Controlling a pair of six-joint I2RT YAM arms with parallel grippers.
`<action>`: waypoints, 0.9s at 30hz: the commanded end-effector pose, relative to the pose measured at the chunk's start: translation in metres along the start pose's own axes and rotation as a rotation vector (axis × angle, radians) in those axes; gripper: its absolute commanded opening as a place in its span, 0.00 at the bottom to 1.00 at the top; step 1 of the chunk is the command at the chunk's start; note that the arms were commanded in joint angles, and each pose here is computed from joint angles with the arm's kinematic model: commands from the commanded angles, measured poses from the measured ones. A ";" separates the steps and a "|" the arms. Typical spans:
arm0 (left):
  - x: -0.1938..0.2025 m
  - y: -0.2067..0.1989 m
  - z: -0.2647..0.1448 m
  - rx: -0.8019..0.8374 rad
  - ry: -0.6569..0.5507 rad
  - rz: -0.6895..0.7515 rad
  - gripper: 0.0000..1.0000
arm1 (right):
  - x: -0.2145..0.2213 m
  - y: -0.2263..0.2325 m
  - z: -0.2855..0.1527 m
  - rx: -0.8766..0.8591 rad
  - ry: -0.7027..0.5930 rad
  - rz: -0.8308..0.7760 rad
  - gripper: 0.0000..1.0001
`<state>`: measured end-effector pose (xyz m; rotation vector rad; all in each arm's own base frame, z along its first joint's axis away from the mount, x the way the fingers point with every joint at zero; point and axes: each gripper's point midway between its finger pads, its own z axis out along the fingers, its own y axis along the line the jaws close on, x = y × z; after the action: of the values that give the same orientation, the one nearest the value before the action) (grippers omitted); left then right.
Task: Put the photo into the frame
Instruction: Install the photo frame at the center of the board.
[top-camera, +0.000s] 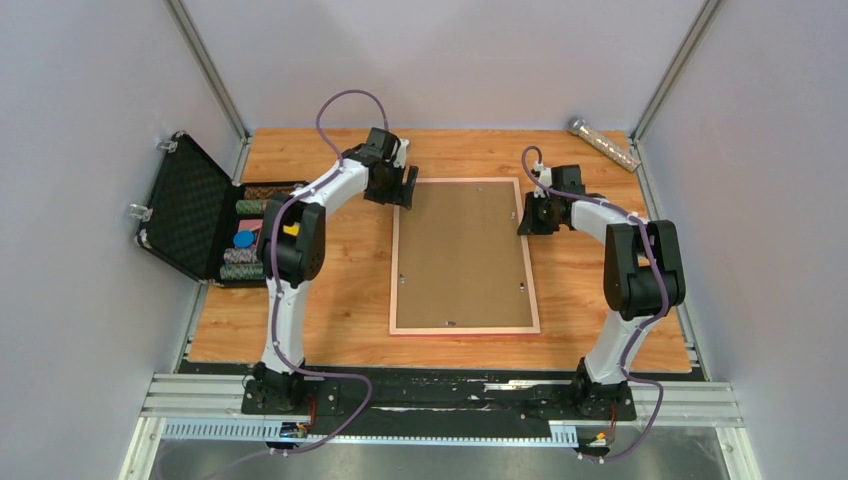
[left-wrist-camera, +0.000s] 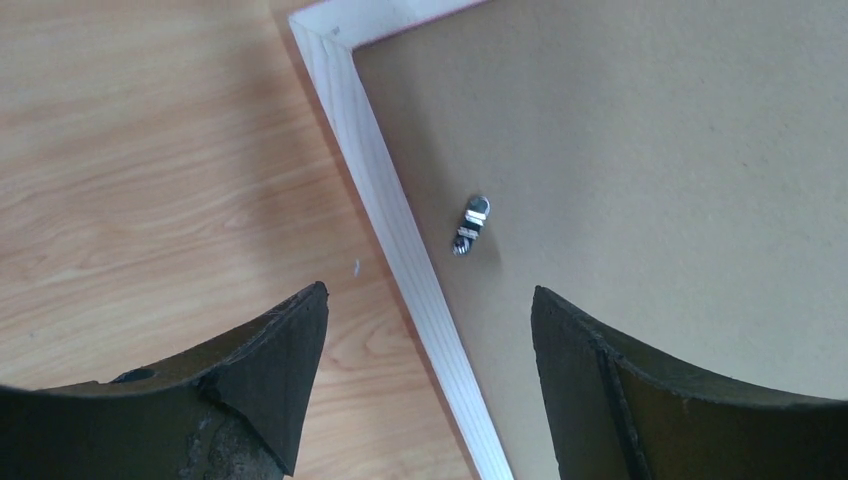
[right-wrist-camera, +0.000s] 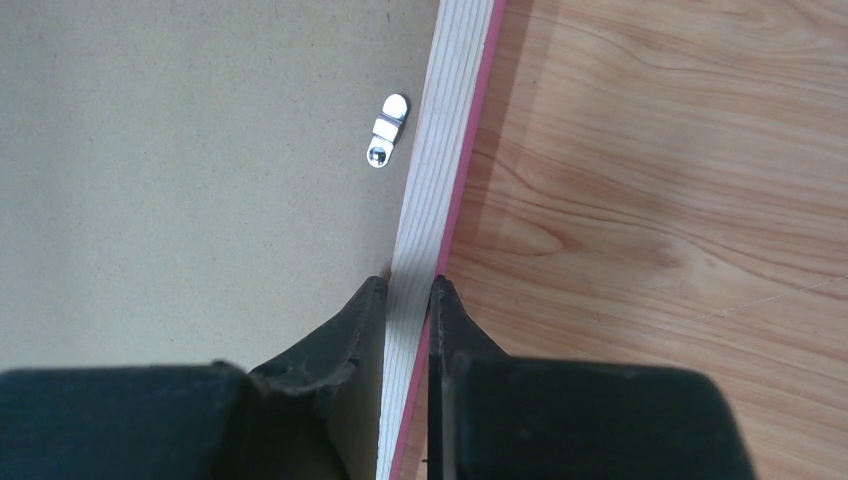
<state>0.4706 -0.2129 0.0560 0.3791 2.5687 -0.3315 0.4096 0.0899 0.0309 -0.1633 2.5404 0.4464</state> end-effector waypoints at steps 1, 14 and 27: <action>-0.016 0.007 0.005 -0.035 -0.007 0.000 0.82 | -0.001 0.001 0.003 -0.020 0.013 -0.027 0.00; -0.017 0.012 0.021 -0.060 0.012 -0.022 0.74 | -0.001 0.001 0.002 -0.036 0.015 -0.015 0.00; -0.015 0.009 0.033 -0.044 0.026 -0.048 0.66 | 0.001 0.002 0.002 -0.044 0.021 -0.009 0.00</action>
<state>0.4917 -0.2143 0.0337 0.3403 2.6212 -0.2734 0.4094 0.0906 0.0312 -0.1624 2.5414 0.4754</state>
